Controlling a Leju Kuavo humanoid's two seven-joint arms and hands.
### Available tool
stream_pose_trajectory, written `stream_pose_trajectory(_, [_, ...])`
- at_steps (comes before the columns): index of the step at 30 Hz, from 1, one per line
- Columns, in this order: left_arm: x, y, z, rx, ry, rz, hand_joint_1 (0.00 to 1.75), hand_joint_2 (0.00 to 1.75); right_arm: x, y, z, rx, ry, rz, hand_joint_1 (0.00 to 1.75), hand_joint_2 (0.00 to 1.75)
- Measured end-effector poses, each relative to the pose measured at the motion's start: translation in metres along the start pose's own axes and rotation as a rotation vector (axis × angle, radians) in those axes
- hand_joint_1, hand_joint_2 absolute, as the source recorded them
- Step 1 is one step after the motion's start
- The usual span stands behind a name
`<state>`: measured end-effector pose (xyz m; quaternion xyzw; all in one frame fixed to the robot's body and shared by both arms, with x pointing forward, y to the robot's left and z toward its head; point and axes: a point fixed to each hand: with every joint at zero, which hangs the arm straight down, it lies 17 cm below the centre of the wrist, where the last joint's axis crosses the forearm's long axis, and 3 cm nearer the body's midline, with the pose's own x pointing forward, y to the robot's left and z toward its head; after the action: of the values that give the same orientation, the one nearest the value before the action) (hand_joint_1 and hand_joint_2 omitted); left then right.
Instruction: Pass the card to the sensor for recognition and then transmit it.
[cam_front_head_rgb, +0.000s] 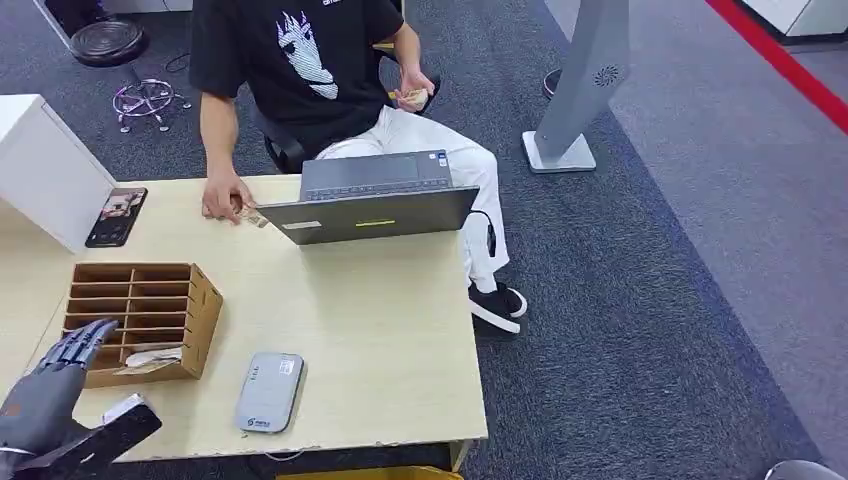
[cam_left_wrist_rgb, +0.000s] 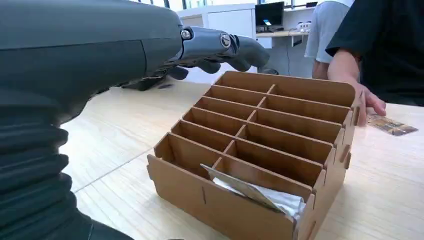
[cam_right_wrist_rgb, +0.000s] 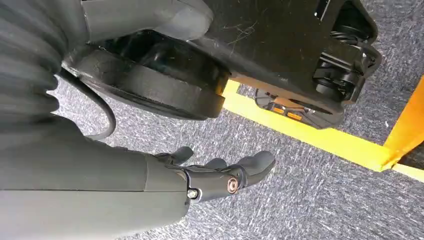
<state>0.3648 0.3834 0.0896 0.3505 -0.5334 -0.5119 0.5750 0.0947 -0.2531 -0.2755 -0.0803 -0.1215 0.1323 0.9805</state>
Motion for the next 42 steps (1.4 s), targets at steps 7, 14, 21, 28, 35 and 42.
stream_pose_trajectory(7, [-0.022, -0.007, 0.004, -0.107, 0.052, -0.038, 0.0, 1.75, -0.001, 0.001, 0.0, 0.001, 0.002, -0.002, 0.0, 1.75])
stream_pose_trajectory(14, [-0.041, 0.001, 0.008, -0.163, 0.076, -0.064, 0.0, 1.75, 0.0, 0.001, 0.0, 0.002, 0.006, 0.0, 0.0, 1.75])
stream_pose_trajectory(21, [-0.047, -0.001, 0.008, -0.171, 0.088, -0.046, 0.0, 1.75, 0.002, 0.003, 0.001, 0.005, 0.002, 0.013, 0.0, 1.75])
stream_pose_trajectory(28, [-0.05, 0.014, -0.005, -0.09, 0.105, -0.08, 0.0, 1.75, 0.002, 0.003, 0.001, 0.007, 0.004, 0.003, 0.0, 1.75])
stream_pose_trajectory(35, [-0.049, 0.015, -0.023, -0.03, 0.119, -0.084, 0.0, 1.75, 0.003, 0.006, 0.002, 0.012, 0.004, 0.006, 0.0, 1.75])
stream_pose_trajectory(42, [-0.038, 0.002, -0.034, -0.036, 0.107, -0.056, 0.0, 1.75, 0.003, 0.007, 0.002, 0.014, 0.002, 0.007, 0.0, 1.75])
